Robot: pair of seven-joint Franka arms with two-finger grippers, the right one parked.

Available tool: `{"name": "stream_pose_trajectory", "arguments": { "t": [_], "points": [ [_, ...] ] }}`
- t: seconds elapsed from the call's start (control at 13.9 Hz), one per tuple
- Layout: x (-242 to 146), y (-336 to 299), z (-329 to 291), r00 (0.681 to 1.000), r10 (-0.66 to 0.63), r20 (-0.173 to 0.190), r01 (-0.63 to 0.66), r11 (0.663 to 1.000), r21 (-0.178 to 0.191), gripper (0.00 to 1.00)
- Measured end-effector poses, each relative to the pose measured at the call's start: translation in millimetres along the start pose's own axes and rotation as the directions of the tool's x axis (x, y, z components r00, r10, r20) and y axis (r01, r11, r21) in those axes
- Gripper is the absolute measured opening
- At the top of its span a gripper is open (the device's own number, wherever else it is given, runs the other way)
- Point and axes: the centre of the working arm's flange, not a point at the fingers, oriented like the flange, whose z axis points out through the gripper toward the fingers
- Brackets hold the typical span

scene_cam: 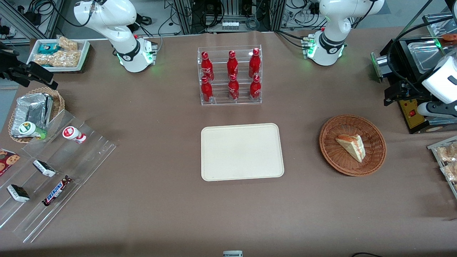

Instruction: Place sandwich from basket to tray

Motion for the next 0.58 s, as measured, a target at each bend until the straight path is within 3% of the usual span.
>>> {"name": "stream_pose_trajectory", "arguments": {
  "t": [0.58],
  "points": [
    [-0.7,0.5,0.6,1.0,0.001,0.007,-0.001,1.0,-0.001,1.0]
  ]
}}
